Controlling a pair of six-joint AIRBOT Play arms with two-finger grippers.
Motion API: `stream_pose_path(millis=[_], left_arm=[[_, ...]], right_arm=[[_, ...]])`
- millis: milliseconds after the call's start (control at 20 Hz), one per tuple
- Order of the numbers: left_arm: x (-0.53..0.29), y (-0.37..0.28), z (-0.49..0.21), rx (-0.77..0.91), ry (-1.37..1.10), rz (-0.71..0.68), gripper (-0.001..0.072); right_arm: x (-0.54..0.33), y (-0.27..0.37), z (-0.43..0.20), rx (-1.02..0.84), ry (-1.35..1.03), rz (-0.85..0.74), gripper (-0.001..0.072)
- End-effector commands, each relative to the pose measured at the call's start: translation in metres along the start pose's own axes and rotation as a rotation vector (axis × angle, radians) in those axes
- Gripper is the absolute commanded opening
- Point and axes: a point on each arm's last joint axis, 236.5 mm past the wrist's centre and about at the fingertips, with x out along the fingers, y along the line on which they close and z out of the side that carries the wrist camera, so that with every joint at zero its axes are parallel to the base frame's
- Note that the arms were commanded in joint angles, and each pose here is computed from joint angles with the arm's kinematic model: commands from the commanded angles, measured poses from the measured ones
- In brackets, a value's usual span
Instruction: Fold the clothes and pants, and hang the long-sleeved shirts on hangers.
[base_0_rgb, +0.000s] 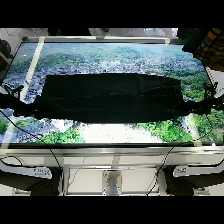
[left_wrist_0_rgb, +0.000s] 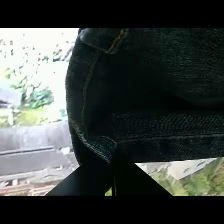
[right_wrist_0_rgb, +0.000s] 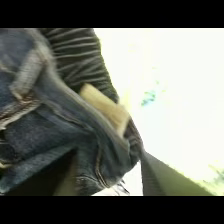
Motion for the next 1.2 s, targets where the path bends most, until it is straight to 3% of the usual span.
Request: stream_pose_path(millis=[0,50,200,350,600,800,1150], left_arm=[[-0.001,-0.014,0.004,-0.014,-0.017,-0.061,0.0032],[-0.002,-0.020,0.004,-0.010,-0.019,-0.087,0.0032],[-0.016,-0.043,0.008,0.076,-0.062,-0.166,0.0030],[-0.082,-0.050,0.029,0.178,-0.313,-0.186,0.0030],[-0.163,-0.015,-0.008,0.200,-0.464,-0.118,0.0029],[-0.191,-0.031,-0.025,0.294,-0.558,-0.258,0.0029],[-0.099,-0.003,-0.084,0.268,-0.321,-0.269,0.0030]], right_arm=[[0.011,0.034,0.001,-0.067,0.017,0.077,0.0198],[0.012,0.043,-0.001,-0.089,0.027,0.084,0.0016],[0.006,0.052,-0.007,-0.121,0.058,0.084,0.0011],[-0.047,0.023,0.009,-0.130,-0.045,-0.010,0.0011],[-0.166,-0.046,0.007,-0.028,-0.309,-0.155,0.0009],[-0.200,-0.078,-0.018,0.047,-0.347,-0.212,0.0009],[-0.119,-0.111,-0.098,0.157,-0.154,-0.195,0.0010]])
